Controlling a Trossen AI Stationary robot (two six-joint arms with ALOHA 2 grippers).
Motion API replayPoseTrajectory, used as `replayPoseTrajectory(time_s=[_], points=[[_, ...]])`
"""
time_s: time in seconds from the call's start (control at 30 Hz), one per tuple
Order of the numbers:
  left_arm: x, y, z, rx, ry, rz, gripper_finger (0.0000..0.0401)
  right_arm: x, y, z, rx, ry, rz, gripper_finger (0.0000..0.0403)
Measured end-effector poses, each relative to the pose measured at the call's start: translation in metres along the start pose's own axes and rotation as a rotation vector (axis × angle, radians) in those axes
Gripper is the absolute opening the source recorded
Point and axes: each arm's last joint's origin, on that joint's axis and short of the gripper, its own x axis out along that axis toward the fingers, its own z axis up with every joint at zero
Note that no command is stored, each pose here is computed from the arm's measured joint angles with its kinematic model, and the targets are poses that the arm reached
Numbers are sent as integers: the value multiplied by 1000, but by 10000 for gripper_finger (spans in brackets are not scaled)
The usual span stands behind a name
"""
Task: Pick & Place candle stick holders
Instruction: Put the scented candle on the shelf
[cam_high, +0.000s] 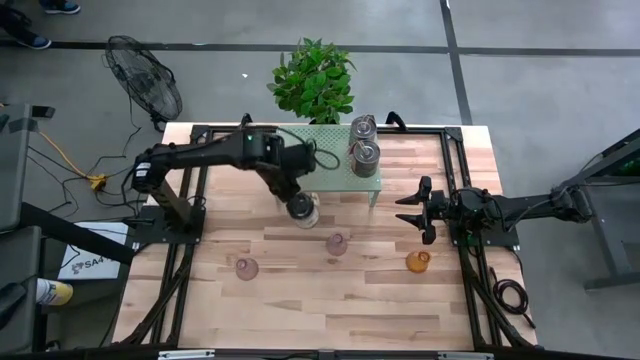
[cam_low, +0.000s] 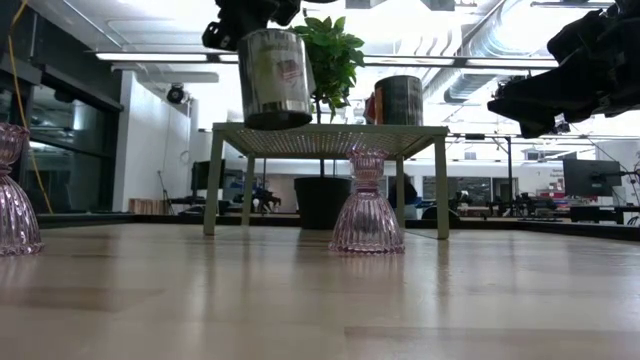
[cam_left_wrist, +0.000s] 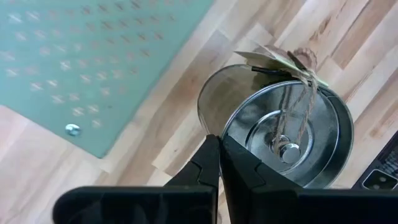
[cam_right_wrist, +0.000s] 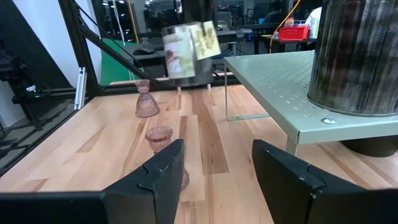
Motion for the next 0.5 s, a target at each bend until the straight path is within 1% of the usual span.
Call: replayPoseTrajectory(time_s=[0.27, 0.5], points=[[-19, 18, 17, -12, -63, -22, 0, 0, 0, 0, 0, 1, 0, 185], [-23, 29, 43, 3, -93, -21, 0, 0, 0, 0, 1, 0, 0, 185]])
